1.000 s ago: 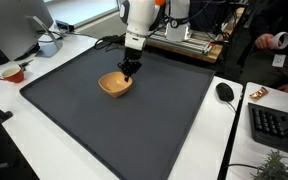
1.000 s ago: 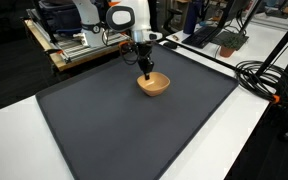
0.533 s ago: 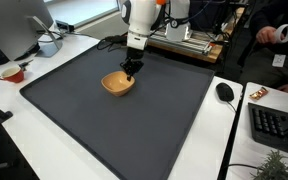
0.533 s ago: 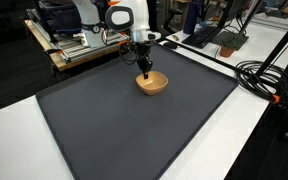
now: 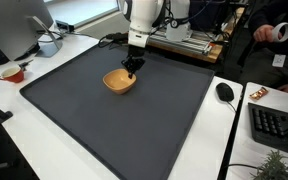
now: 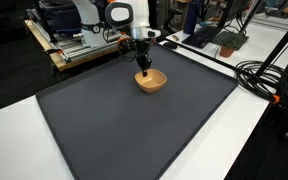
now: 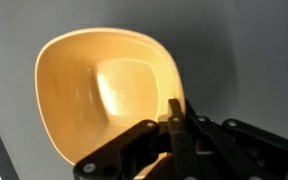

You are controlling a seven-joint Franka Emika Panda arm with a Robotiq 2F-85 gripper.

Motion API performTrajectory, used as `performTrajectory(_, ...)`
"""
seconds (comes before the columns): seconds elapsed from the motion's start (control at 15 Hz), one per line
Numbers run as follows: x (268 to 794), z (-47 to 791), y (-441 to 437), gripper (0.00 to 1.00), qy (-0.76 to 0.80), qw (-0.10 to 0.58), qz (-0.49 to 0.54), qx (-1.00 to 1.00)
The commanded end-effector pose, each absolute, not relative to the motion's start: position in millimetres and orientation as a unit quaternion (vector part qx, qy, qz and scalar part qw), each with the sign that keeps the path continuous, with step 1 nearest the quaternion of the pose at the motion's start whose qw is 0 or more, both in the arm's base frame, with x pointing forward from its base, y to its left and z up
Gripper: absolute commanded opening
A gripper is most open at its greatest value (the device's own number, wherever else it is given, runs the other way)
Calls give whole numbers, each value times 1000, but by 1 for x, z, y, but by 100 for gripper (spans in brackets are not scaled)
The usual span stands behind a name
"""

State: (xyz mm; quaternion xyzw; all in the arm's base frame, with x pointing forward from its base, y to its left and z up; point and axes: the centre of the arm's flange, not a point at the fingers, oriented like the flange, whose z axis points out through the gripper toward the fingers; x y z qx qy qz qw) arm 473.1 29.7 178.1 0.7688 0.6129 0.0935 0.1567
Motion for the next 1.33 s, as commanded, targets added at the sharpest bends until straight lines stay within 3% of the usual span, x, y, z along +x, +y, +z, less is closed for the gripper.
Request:
performTrajectory(0.0,483,209,24,1,607,158,93,773)
performTrajectory(1.27,475,214,36,5,605,142,113,775)
